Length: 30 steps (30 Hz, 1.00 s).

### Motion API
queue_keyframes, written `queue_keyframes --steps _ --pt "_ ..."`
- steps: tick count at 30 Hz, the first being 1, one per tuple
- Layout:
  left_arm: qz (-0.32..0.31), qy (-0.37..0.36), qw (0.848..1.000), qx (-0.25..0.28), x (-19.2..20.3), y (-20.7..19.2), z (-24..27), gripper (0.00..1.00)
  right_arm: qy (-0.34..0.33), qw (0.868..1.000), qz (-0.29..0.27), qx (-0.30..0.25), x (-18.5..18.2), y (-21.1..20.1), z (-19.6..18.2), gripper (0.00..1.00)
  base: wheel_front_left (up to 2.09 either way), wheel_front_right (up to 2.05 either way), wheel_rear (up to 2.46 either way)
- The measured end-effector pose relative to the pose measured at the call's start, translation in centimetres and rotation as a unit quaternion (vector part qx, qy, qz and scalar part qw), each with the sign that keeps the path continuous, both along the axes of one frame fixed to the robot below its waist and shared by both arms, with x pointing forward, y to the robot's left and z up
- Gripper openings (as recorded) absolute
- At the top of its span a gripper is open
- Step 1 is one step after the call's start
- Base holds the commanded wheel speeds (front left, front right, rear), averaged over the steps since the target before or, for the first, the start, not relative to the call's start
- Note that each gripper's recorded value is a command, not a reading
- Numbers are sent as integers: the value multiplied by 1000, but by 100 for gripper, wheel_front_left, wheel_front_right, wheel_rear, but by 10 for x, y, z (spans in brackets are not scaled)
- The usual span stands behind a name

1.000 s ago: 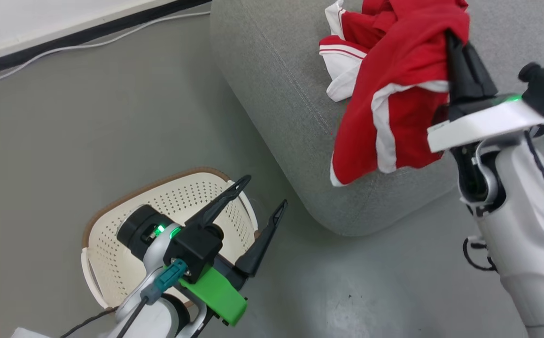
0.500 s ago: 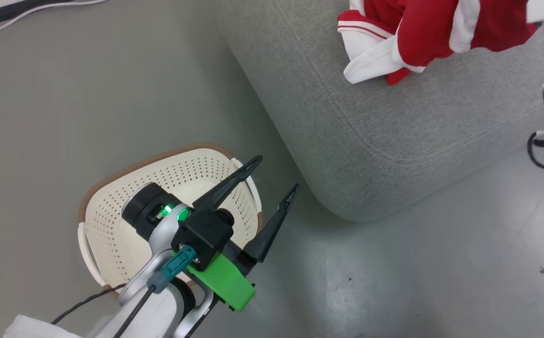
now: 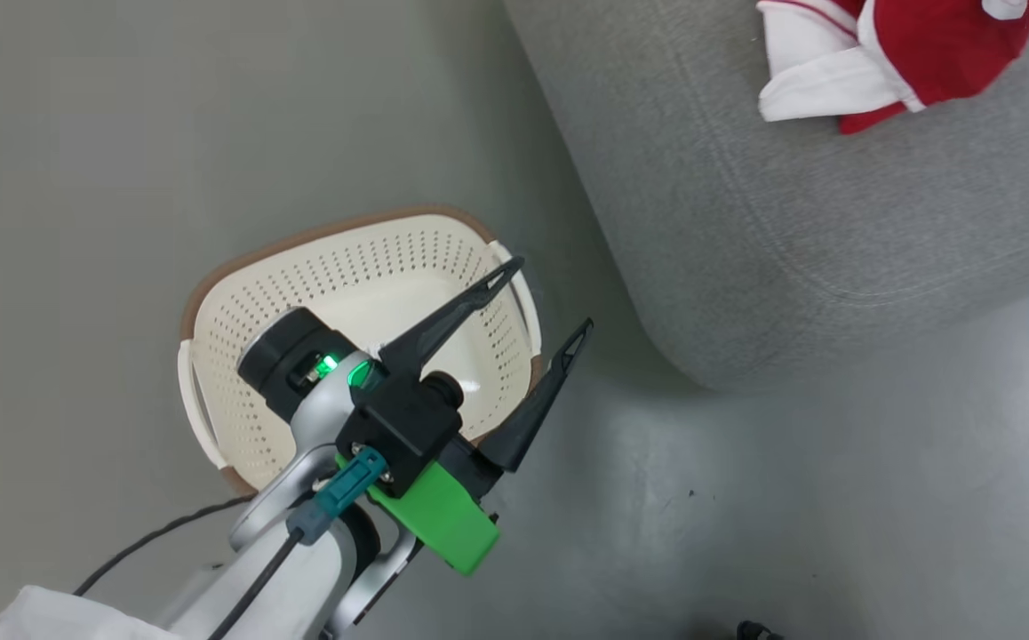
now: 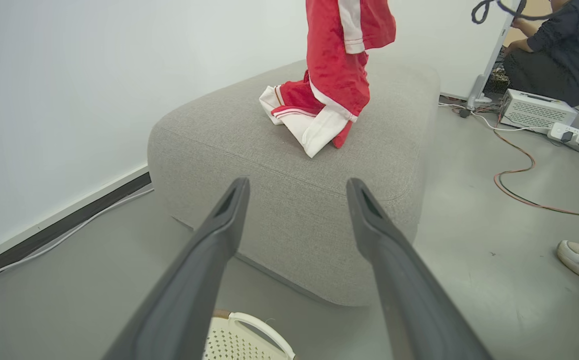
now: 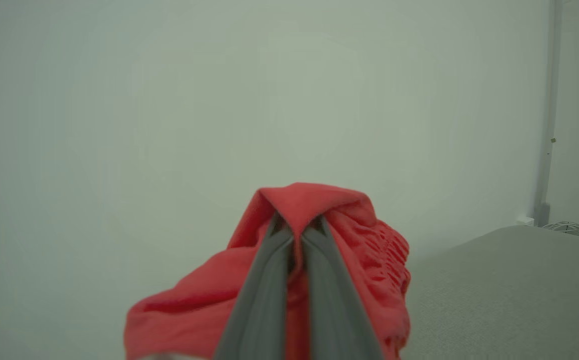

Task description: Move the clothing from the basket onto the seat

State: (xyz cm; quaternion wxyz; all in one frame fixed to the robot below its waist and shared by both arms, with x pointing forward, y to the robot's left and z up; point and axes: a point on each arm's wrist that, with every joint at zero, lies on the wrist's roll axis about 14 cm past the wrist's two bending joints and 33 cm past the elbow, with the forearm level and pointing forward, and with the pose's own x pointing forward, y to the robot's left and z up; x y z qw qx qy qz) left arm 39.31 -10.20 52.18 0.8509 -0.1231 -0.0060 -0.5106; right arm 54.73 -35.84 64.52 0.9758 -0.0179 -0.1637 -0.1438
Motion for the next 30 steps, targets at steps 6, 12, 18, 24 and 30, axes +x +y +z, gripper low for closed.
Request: queue_keyframes --steps 6,12,18,24,30 --pt "17 1 1000 14 15 9 -14 100 49 998 -2 26 21 1 -48 0 0 0 0" --pt "26 12 999 21 27 15 -31 100 123 991 -17 48 29 -3 -115 0 0 0 0" --pt "32 21 999 26 33 19 -43 100 186 978 -30 86 22 -1 -175 0 0 0 0" --pt "34 20 999 26 36 20 -45 100 206 972 -39 102 16 -3 -192 0 0 0 0" --pt "37 14 999 28 36 21 -44 100 216 970 -27 103 13 3 -194 100 0 0 0"
